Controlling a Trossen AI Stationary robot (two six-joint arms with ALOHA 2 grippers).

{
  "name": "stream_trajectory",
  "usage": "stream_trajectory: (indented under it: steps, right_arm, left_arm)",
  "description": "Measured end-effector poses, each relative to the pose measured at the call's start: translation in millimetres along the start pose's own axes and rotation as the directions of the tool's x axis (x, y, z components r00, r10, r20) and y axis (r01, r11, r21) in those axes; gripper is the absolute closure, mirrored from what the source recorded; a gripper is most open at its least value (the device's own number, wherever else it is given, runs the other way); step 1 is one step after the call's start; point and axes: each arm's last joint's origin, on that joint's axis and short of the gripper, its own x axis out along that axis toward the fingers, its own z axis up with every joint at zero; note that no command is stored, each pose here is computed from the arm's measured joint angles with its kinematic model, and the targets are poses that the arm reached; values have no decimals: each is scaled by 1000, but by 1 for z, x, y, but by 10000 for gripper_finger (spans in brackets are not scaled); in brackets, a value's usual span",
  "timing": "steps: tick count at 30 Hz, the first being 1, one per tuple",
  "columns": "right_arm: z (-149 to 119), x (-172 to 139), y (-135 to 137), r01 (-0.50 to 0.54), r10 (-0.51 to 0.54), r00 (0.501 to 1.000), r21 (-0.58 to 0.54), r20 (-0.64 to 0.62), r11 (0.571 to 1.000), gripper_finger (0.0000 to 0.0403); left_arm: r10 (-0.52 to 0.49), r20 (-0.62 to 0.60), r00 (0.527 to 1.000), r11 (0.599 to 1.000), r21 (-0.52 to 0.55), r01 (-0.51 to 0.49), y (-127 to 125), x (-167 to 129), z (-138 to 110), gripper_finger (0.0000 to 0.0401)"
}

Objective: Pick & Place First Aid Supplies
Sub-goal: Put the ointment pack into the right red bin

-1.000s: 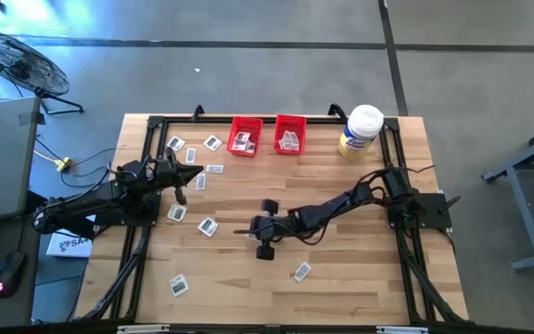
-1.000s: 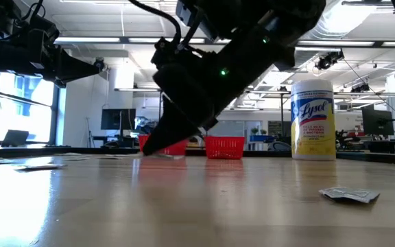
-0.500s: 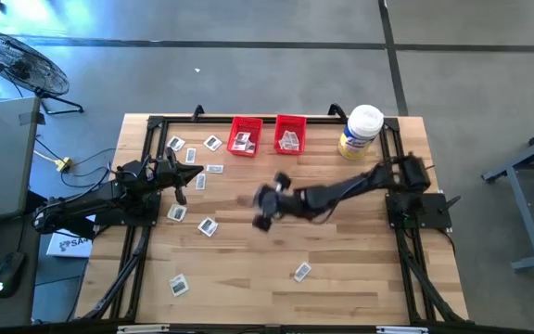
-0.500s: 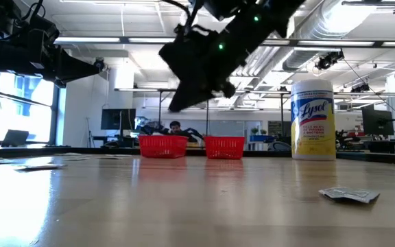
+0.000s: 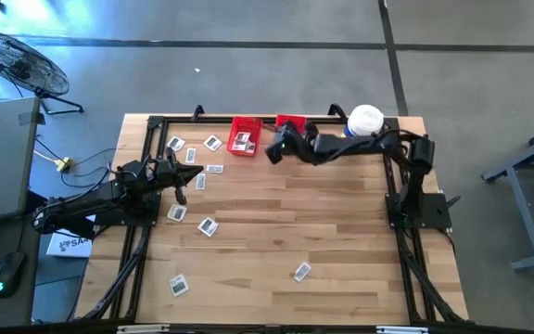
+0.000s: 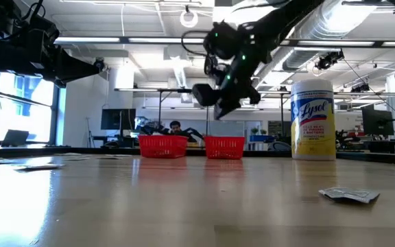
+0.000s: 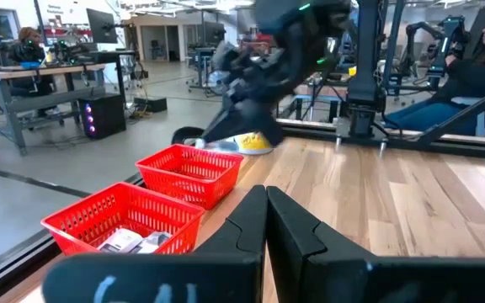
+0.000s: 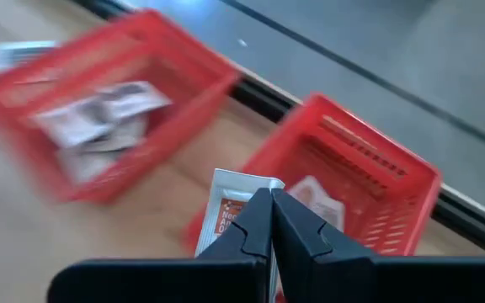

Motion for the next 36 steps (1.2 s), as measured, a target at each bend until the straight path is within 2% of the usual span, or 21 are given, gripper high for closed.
stream_trajectory:
  steps: [7, 14, 18, 23, 26, 30, 33, 35, 36]
  right_arm:
    - [-4, 37, -27, 75, -69, 995, 84, -67, 994, 396]
    - [-5, 44, -34, 81, -71, 993, 104, -93, 991, 357]
    - [5, 25, -28, 17, -11, 998, 96, -62, 995, 334]
    - [5, -30, 3, -183, 179, 981, -48, -81, 982, 328]
    - [-9, -72, 31, -339, 320, 936, -135, -147, 931, 332]
    - [-46, -126, 71, -521, 461, 847, -247, -264, 817, 333]
    - [-80, -167, 99, -616, 531, 786, -323, -317, 719, 332]
    - [-104, -191, 112, -649, 551, 759, -339, -346, 681, 330]
    - [-114, -202, 117, -654, 556, 755, -337, -349, 677, 328]
  left_arm:
    - [0, -1, 1000, 1000, 0, 0, 0, 0, 0, 400]
    - [0, -1, 1000, 1000, 0, 0, 0, 0, 0, 400]
    - [0, 0, 1000, 1000, 0, 0, 0, 0, 0, 400]
    - [0, 0, 1000, 1000, 0, 0, 0, 0, 0, 400]
    - [0, 0, 1000, 1000, 0, 0, 0, 0, 0, 400]
    - [0, 0, 1000, 1000, 0, 0, 0, 0, 0, 400]
    - [0, 0, 1000, 1000, 0, 0, 0, 0, 0, 400]
    - [0, 0, 1000, 1000, 0, 0, 0, 0, 0, 400]
    - [0, 0, 1000, 1000, 0, 0, 0, 0, 0, 400]
